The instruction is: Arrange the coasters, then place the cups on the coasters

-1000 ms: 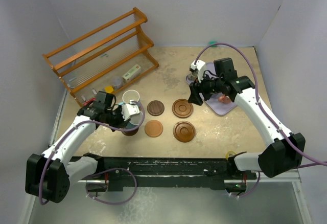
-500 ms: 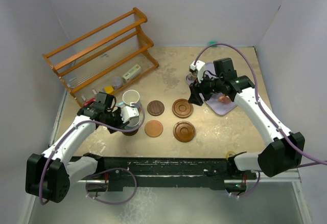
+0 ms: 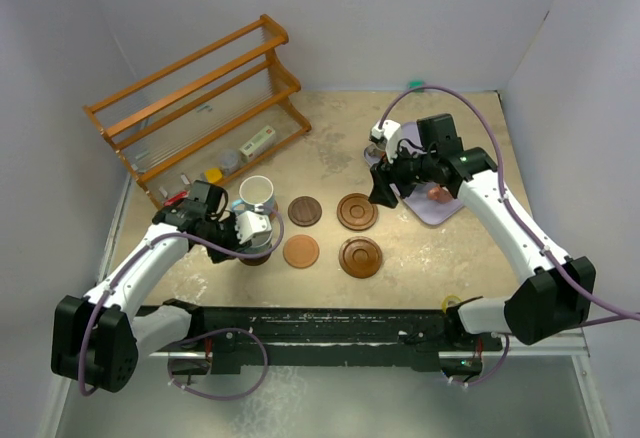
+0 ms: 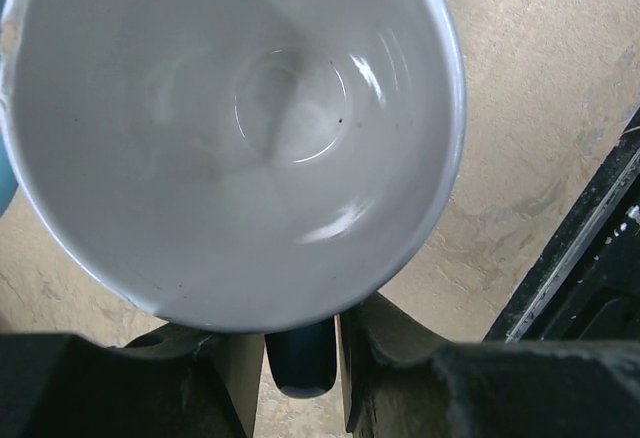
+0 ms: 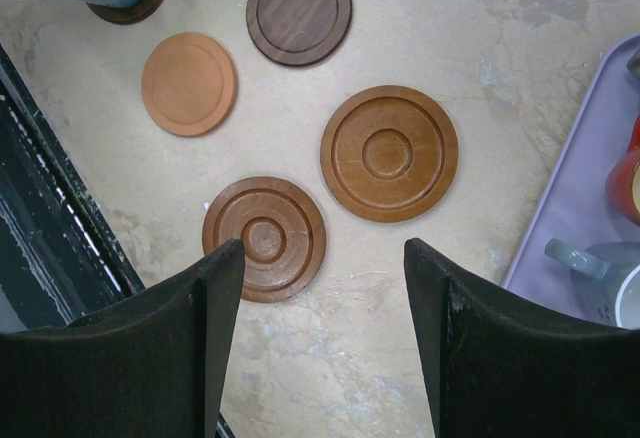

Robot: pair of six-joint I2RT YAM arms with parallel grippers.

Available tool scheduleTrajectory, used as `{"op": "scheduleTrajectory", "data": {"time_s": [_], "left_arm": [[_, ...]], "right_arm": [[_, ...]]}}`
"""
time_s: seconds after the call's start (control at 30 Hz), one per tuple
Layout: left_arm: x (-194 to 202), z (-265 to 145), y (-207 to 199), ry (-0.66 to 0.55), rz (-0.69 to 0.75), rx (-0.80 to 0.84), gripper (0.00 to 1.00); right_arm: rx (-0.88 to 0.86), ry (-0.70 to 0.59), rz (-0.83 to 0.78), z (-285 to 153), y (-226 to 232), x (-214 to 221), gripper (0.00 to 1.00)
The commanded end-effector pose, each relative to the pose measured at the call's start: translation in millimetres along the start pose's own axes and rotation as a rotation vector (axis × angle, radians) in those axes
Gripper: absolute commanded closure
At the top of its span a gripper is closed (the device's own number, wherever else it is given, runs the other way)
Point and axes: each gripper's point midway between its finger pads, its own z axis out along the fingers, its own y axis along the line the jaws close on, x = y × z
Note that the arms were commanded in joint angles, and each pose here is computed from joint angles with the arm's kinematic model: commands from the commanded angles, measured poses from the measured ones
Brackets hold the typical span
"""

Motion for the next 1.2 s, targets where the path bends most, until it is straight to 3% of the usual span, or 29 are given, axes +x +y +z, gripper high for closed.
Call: {"op": "scheduleTrajectory", "data": {"time_s": [0.0, 0.87, 1.17], "left_arm": [[2, 0, -4, 0.005, 0.023, 0.024, 0.7], [23, -12, -5, 0.112, 0.034, -0.002, 0.58], [24, -23, -16, 0.133, 0.046, 0.051, 0.56]], "right_arm": [[-0.019, -0.026, -0.027, -2, 2, -9, 0.32], [0.001, -0.008, -0.034, -2, -3, -6, 0.32], [0.216, 0.015, 0.035, -6, -41, -5, 0.33]]}}
